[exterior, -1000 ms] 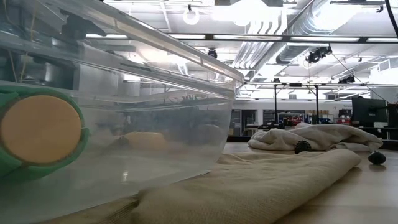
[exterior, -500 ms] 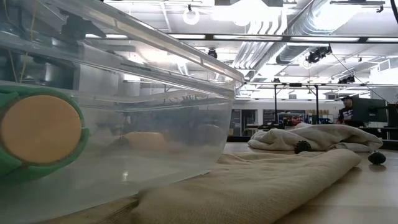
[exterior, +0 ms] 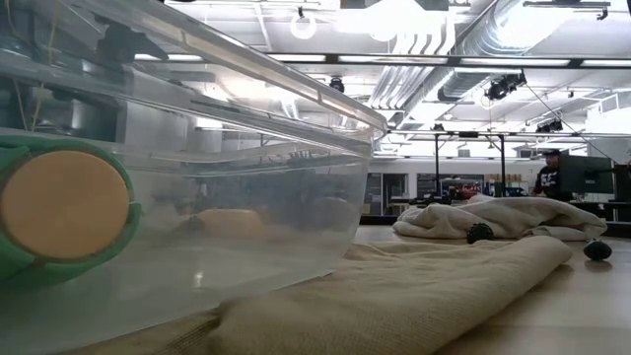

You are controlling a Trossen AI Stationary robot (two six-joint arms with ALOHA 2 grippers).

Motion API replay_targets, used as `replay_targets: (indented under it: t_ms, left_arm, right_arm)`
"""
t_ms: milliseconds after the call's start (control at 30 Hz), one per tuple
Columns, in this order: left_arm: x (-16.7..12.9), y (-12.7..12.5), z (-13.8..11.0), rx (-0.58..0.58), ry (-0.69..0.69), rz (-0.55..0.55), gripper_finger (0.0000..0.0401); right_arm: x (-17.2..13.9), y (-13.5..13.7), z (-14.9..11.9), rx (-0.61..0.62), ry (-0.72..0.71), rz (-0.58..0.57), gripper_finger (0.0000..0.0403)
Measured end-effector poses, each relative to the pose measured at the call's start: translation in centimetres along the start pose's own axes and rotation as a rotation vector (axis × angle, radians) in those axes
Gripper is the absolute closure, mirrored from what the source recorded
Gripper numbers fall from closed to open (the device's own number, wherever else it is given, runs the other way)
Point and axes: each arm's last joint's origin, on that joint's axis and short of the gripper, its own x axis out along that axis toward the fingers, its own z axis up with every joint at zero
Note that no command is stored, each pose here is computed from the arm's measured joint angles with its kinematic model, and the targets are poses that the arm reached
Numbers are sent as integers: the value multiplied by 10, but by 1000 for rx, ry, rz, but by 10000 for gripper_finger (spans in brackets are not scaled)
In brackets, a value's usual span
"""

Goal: Pick and placing Produce into tupperware
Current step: Put the yellow corn into the container

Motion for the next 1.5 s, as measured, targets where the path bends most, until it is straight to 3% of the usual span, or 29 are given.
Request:
replay_targets:
  t_ms: [333, 633, 733, 1167, 1500]
  left_arm:
    - [0, 1, 0, -3, 1, 13, 267]
    - [-3, -8, -5, 66, 104, -283, 268]
    - [-6, -14, -10, 96, 120, -332, 268]
    - [-5, -46, -31, 198, 203, -367, 268]
    - [19, -92, -44, 327, 214, -454, 268]
  right_arm:
    - [47, -19, -27, 102, 3, -11, 364]
    - [81, -28, -30, 183, -5, -16, 364]
    - [89, -31, -33, 194, 7, -41, 364]
    - [140, -48, -52, 243, 87, -81, 364]
    - [152, -59, -56, 291, 91, -113, 364]
